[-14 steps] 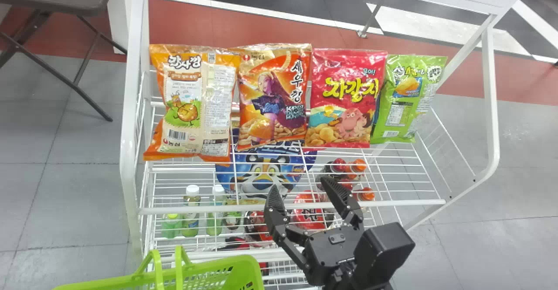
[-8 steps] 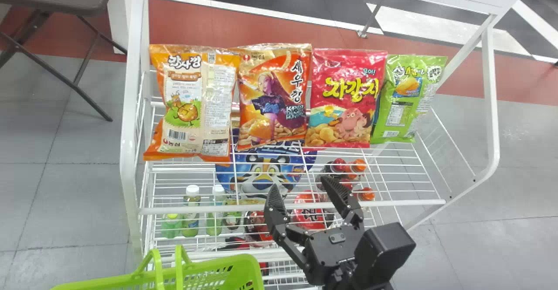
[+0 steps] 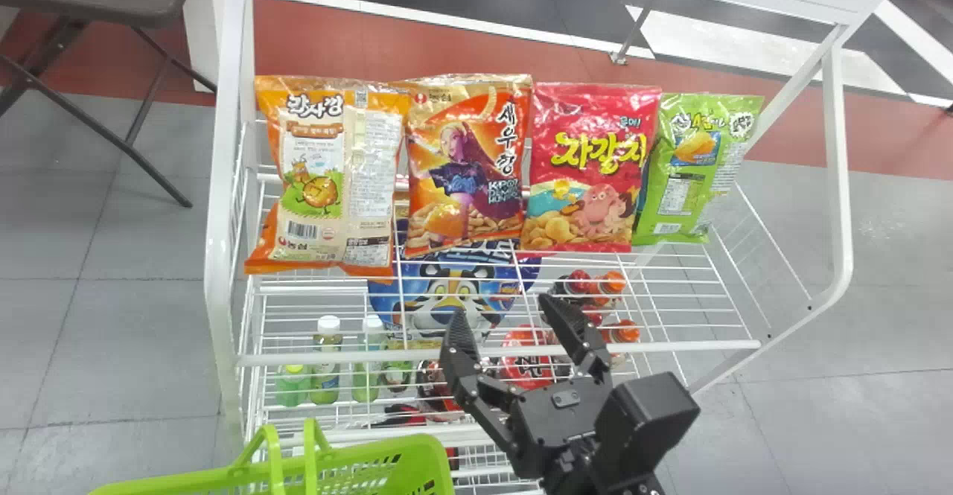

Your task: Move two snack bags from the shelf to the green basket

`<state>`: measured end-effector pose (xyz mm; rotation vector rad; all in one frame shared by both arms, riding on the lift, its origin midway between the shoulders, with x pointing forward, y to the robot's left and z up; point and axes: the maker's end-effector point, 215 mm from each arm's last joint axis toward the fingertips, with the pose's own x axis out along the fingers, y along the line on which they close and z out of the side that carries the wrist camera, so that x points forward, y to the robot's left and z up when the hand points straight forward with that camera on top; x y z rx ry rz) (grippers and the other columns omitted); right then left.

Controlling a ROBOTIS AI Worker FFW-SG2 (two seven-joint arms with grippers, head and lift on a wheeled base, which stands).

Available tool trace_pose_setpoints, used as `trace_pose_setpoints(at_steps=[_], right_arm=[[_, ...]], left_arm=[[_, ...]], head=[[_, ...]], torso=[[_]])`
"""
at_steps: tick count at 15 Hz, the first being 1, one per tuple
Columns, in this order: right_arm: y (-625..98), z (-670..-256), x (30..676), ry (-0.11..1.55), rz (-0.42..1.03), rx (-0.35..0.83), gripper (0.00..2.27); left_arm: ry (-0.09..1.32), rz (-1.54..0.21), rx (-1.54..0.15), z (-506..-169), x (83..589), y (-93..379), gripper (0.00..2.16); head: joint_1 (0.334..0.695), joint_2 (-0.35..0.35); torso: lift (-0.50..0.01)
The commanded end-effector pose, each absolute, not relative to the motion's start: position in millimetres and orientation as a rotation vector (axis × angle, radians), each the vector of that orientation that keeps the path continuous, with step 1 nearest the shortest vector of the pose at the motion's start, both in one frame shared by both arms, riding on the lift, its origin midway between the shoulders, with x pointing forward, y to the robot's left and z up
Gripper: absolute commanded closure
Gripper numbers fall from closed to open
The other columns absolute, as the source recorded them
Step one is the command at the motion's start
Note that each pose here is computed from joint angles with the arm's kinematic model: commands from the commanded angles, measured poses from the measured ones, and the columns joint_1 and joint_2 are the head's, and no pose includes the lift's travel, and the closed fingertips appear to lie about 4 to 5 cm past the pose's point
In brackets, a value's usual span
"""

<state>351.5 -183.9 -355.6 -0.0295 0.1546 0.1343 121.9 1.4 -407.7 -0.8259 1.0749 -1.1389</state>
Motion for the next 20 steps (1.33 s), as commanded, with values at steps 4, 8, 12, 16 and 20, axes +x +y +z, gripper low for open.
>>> trace_pose_setpoints(at_steps=[4, 8, 12, 16, 20], right_arm=[[-145.2, -354.2, 387.6, 0.114, 0.197, -0.036, 0.14], [-131.2, -354.7, 411.0, 0.136, 0.204, -0.034, 0.14], [-112.5, -351.5, 436.4, 0.142, 0.22, -0.033, 0.14], [-85.2, -353.4, 456.7, 0.155, 0.28, -0.014, 0.14], [-79.5, -360.9, 482.3, 0.154, 0.284, -0.017, 0.14]], left_arm=[[1.112, -1.152, -0.811, -410.0, 111.7, -7.8, 2.13], [1.176, -1.173, -0.783, -413.2, 102.3, -16.5, 2.13], [1.205, -1.182, -0.758, -415.8, 100.8, -18.3, 2.13], [1.229, -1.184, -0.769, -415.0, 97.6, -16.2, 2.12], [1.233, -1.18, -0.769, -417.5, 98.0, -15.4, 2.12]], head=[[0.695, -0.35], [0.695, -0.35], [0.695, -0.335], [0.695, -0.257], [0.695, -0.209]], torso=[[-0.017], [-0.017], [-0.017], [-0.017], [-0.017]])
